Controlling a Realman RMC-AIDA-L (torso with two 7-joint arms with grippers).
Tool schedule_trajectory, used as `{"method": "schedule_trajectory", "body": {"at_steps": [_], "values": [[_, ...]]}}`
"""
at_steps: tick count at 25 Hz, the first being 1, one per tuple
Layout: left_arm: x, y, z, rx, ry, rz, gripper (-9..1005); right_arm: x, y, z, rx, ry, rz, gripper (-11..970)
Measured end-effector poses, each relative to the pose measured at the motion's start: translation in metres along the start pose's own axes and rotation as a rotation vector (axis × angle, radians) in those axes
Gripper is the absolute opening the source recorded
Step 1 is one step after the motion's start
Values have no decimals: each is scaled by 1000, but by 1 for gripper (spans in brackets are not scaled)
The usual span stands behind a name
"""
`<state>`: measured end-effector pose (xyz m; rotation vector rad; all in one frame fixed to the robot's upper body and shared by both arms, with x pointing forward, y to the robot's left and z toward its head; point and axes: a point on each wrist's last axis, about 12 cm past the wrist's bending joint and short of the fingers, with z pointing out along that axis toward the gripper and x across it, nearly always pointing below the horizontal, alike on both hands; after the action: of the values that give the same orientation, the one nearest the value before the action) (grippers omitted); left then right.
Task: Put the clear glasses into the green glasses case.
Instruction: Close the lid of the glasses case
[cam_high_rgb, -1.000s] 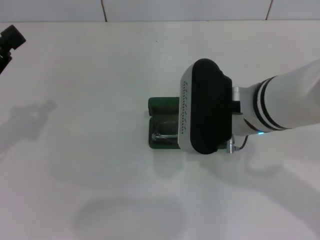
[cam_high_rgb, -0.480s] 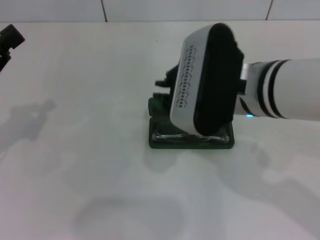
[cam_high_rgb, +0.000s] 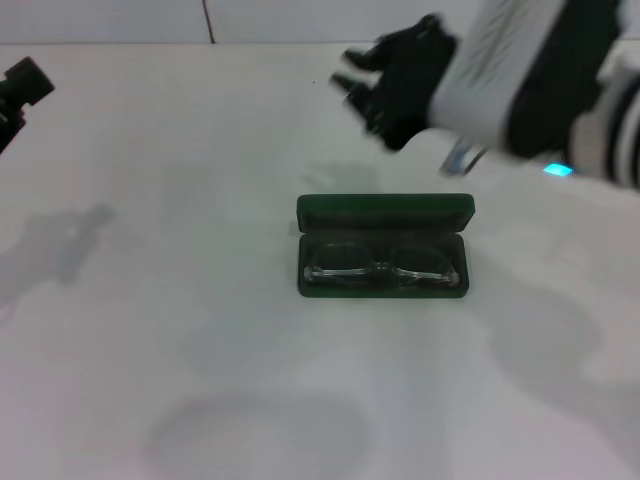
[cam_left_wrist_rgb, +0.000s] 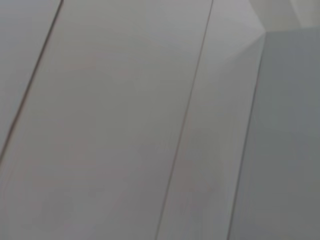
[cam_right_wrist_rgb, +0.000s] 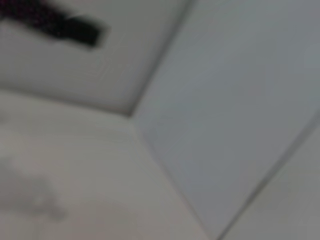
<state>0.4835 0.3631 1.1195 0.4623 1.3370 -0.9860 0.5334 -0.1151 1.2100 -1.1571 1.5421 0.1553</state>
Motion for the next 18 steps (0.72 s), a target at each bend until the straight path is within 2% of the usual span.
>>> {"method": "schedule_trajectory", "body": {"at_steps": [5, 7, 10, 11, 13, 15, 18], "values": [[-7, 6, 22, 70, 48, -14, 47, 21, -45, -29, 35, -4, 278, 164], [-10, 9, 34, 100, 56, -12, 47, 32, -64, -46, 23, -17, 346, 164], [-17, 14, 55, 126, 56, -16, 47, 53, -89, -82, -95, -121, 459, 165], [-20, 18, 68, 138, 64, -22, 47, 60, -96, -95, -136, -173, 501, 165], [-22, 21, 85, 153, 86, -34, 47, 78, -115, -133, -205, -321, 587, 165], [-22, 23, 104, 173, 138, -57, 48, 91, -127, -159, -233, -431, 623, 166], [-20, 24, 124, 200, 238, -90, 49, 107, -126, -180, -254, -477, 630, 166]]}}
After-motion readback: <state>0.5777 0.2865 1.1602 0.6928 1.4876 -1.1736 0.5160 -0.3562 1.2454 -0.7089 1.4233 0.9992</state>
